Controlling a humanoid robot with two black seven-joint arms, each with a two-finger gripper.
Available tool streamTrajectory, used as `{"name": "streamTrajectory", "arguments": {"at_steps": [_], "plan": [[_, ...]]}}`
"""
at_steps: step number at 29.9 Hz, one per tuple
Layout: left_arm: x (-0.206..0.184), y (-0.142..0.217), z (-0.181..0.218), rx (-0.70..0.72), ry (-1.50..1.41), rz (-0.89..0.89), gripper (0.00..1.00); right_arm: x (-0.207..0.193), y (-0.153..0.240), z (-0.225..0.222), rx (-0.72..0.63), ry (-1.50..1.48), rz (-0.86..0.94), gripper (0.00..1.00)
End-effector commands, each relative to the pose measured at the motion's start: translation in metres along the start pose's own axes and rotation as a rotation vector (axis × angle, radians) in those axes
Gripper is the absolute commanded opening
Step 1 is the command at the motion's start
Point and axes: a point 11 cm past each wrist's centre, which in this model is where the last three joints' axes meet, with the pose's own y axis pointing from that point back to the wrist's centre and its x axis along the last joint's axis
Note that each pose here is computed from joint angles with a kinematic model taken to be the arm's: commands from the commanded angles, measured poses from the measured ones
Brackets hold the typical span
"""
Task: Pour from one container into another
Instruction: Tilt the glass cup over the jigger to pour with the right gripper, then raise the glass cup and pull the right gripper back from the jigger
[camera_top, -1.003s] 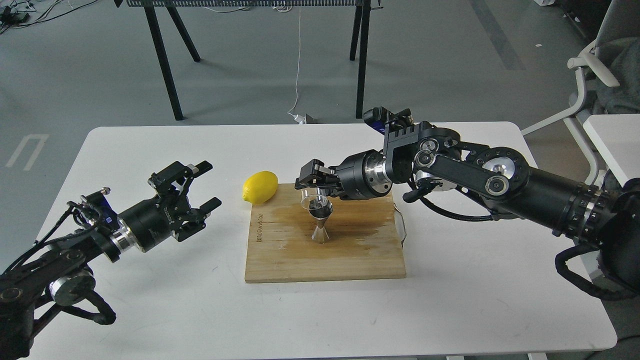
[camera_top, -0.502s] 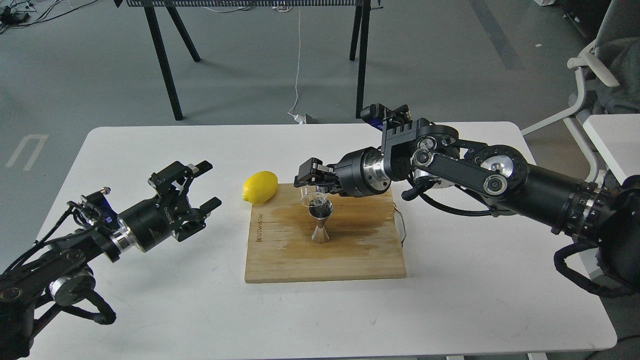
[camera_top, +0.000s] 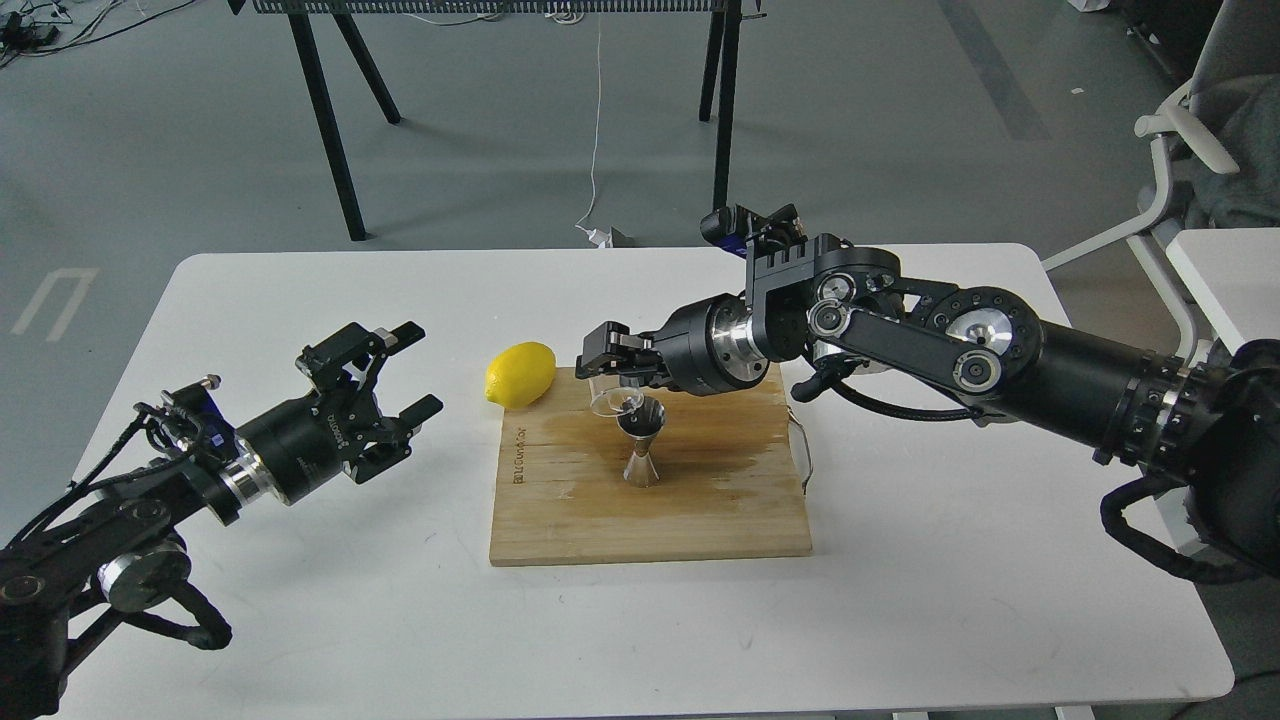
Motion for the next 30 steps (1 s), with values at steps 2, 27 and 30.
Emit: {"name": "streamTrajectory", "arguments": {"at_steps": [2,27,30], "plan": [[0.000,0.000,0.000,0.000,0.000,0.000,0.99,0.000,0.001,0.001,-0.003,0.005,-0.001,0.48],[-0.001,0.002,-0.003,0.005,0.003,0.001,0.99,0.010,0.011,0.014,-0.015,-0.023,0.032,0.48],[-0.001,0.001,-0.003,0.004,0.004,0.000,0.99,0.015,0.015,0.014,0.005,-0.051,0.046,0.48]]}}
